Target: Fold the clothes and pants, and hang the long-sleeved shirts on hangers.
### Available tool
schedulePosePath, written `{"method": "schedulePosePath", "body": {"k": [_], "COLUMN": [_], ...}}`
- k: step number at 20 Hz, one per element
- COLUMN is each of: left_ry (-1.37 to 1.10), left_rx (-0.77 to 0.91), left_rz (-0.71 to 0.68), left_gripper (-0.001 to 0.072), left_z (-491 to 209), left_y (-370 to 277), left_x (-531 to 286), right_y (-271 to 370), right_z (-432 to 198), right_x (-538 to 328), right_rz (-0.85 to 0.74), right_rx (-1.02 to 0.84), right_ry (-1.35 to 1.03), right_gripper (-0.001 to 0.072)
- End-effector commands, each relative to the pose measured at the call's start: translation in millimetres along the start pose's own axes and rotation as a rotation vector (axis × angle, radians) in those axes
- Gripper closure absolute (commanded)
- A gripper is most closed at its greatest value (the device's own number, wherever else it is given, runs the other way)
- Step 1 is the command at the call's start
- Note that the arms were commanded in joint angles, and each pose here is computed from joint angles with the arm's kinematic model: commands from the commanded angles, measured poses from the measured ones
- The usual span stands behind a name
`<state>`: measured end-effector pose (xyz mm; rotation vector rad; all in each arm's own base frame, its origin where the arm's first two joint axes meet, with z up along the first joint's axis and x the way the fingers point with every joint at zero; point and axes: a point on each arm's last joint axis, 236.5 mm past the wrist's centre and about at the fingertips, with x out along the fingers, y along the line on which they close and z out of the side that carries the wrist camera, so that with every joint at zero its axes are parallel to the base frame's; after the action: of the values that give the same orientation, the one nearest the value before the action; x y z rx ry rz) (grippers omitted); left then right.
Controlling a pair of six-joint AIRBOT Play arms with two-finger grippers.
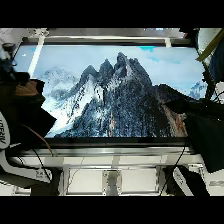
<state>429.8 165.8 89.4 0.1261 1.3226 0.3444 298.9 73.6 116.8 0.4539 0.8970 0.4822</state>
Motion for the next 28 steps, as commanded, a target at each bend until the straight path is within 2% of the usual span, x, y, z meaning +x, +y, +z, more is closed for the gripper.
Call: {"method": "schedulePosePath", "body": {"k": [1, 4, 6, 7, 9, 10, 11, 12, 13, 16, 19, 24, 26, 28], "left_ry": [0.089, 0.15, 0.183, 0.193, 0.205, 0.211, 0.216, 0.225, 0.241, 0.284, 0.151, -0.191, -0.246, -0.225], "left_rx": [-0.132, -0.183, -0.171, -0.161, -0.151, -0.15, -0.15, -0.149, -0.146, -0.125, -0.086, 0.141, 0.297, 0.477], "left_rz": [0.018, -0.049, -0.046, -0.049, -0.049, -0.05, -0.051, -0.054, -0.058, -0.076, -0.183, -0.572, -0.686, -0.741], "left_gripper": [0.0192, 0.0192, 0.0192, 0.0192, 0.0193, 0.0199, 0.0249, 0.0487, 0.0664, 0.0676, 0.0677, 0.0677, 0.0677, 0.0677], "left_z": [-21.7, -33.2, -38.7, -40.0, -41.4, -42.0, -42.8, -44.5, -47.9, -57.5, -31.1, -1.8, -18.5, -51.8], "left_y": [50.5, 52.2, 54.5, 53.9, 52.9, 52.2, 52.0, 51.0, 49.8, 40.5, 1.1, -157.4, -229.5, -299.1], "left_x": [36.7, 63.7, 76.4, 81.3, 87.0, 89.5, 91.5, 92.6, 91.9, 79.8, 33.0, -125.3, -172.0, -192.8], "right_y": [0.5, -0.8, -0.3, 1.3, 6.9, 9.2, 10.7, 10.8, 10.9, 13.5, 21.8, 9.7, 2.8, 4.8], "right_z": [0.8, 3.7, 3.7, 2.7, 3.1, 4.7, 5.6, 5.6, 5.6, 13.1, 35.9, 58.6, 69.0, 81.5], "right_x": [-0.2, -0.2, -0.3, -0.3, -0.4, -0.5, -0.6, -0.6, -0.6, -6.6, -31.6, -104.2, -129.9, -142.1], "right_rz": [0.0, -0.005, -0.003, 0.003, 0.027, 0.037, 0.044, 0.044, 0.044, 0.034, -0.034, -0.348, -0.46, -0.501], "right_rx": [-0.001, 0.0, 0.0, 0.002, 0.008, 0.011, 0.014, 0.014, 0.014, -0.01, -0.121, -0.34, -0.38, -0.404], "right_ry": [-0.003, -0.015, -0.015, -0.011, -0.013, -0.019, -0.023, -0.023, -0.023, -0.037, -0.066, -0.03, -0.046, -0.091], "right_gripper": [0.0703, 0.0703, 0.0688, 0.0649, 0.0464, 0.0442, 0.0442, 0.0447, 0.0447, 0.0447, 0.0448, 0.0448, 0.0448, 0.0448]}}
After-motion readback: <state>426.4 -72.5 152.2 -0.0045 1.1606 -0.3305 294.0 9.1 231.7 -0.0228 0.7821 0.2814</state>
